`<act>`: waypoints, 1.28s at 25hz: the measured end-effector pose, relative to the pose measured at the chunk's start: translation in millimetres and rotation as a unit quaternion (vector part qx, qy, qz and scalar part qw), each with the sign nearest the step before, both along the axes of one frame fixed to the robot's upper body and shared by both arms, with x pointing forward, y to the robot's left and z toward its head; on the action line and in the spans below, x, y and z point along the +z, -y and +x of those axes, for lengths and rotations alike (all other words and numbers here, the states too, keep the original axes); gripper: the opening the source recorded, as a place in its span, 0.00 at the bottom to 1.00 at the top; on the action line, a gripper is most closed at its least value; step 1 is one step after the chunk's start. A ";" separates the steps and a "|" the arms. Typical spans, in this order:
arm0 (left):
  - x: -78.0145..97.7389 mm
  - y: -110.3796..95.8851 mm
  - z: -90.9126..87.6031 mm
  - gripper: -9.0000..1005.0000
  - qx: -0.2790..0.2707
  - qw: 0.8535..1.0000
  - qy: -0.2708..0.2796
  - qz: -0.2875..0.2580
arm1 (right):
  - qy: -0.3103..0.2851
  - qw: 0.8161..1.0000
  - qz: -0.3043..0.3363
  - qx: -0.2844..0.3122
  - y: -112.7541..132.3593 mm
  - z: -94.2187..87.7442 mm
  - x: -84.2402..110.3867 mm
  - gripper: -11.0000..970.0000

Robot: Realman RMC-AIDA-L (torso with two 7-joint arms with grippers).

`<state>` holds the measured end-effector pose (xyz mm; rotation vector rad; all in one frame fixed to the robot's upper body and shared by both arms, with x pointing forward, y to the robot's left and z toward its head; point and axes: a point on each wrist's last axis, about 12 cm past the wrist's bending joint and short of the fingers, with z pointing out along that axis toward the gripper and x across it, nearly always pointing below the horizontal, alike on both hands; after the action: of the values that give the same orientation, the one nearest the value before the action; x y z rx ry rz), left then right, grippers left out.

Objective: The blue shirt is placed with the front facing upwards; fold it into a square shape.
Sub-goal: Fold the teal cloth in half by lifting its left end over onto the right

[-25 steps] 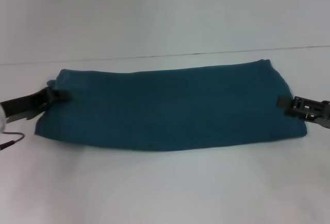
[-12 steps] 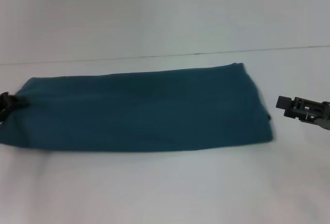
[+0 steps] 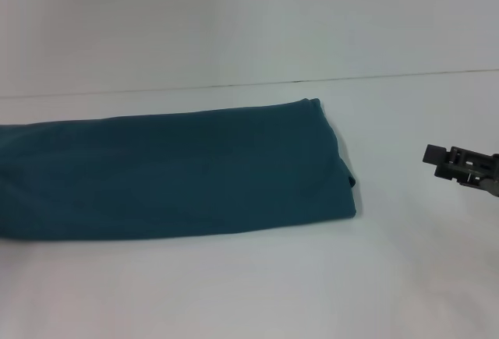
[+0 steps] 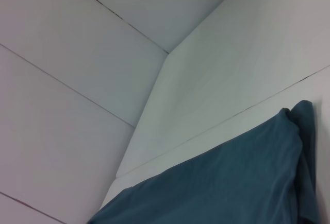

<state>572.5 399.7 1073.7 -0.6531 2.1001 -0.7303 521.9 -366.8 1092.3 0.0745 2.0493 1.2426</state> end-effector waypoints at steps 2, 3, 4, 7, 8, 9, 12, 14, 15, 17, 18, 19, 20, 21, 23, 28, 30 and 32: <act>5.1 1.7 0.3 0.08 -0.020 1.000 0.006 0.002 | 0.000 1.000 0.000 0.000 0.0 0.0 -0.1 0.91; 8.7 4.2 1.2 0.08 -0.036 0.999 0.010 0.003 | 0.000 1.000 -0.001 0.001 -0.2 0.1 -0.2 0.91; 14.1 8.0 2.9 0.08 -0.058 0.998 0.016 0.006 | 0.000 1.000 -0.002 0.001 -0.1 0.1 -0.2 0.91; 31.5 20.4 10.3 0.09 -0.110 0.993 0.033 0.011 | 0.002 1.000 -0.004 0.000 0.7 0.2 -0.2 0.91; 41.7 28.9 15.1 0.09 -0.130 0.990 0.044 0.011 | 0.001 1.000 -0.005 0.000 0.9 0.1 -0.4 0.91; 47.8 35.3 18.6 0.09 -0.142 0.989 0.049 0.010 | 0.001 1.000 -0.006 -0.001 1.2 -0.2 -0.7 0.91; 60.5 52.2 27.0 0.09 -0.171 0.984 0.055 0.011 | -0.001 1.000 -0.008 0.000 1.4 -0.6 -1.3 0.91; 69.0 66.2 34.2 0.09 -0.194 0.979 0.055 0.012 | 0.000 1.000 -0.008 -0.001 1.2 -0.5 -1.5 0.91; 72.0 71.8 37.0 0.10 -0.202 0.978 0.054 0.011 | 0.000 1.000 -0.009 -0.001 1.1 -0.4 -1.7 0.91; 81.3 86.7 44.7 0.10 -0.224 0.973 0.054 0.009 | 0.000 1.000 -0.010 0.000 0.6 0.0 -1.8 0.91; 84.7 92.0 47.1 0.10 -0.232 0.971 0.056 0.007 | -0.001 1.000 -0.011 0.001 0.3 0.3 -1.8 0.91; 88.8 97.8 49.9 0.10 -0.242 0.969 0.058 0.007 | -0.001 1.000 -0.011 0.001 0.1 0.5 -1.9 0.91; 92.6 104.3 52.2 0.10 -0.252 0.966 0.061 0.006 | -0.001 1.000 -0.011 0.001 0.0 0.7 -1.8 0.91; 94.7 107.6 53.4 0.10 -0.257 0.964 0.062 0.005 | 0.000 1.000 -0.012 0.000 0.0 1.1 -1.8 0.91; 102.4 118.7 56.8 0.10 -0.274 0.959 0.068 0.007 | 0.000 1.000 -0.012 0.000 -0.1 1.6 -1.6 0.91; 118.4 140.1 60.5 0.11 -0.297 0.952 0.080 0.014 | 0.001 1.000 -0.013 0.001 -0.6 2.9 -0.9 0.91; 122.8 148.5 62.0 0.11 -0.304 0.949 0.084 0.015 | 0.001 1.000 -0.013 0.002 -0.9 3.4 -0.6 0.91; 125.3 159.2 64.1 0.11 -0.314 0.945 0.087 0.017 | 0.002 1.000 -0.014 0.002 -1.2 3.8 -0.4 0.91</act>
<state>636.6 240.5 1199.0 0.1248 2.1500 -1.0468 525.7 -365.6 1091.9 0.0545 2.0641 1.2165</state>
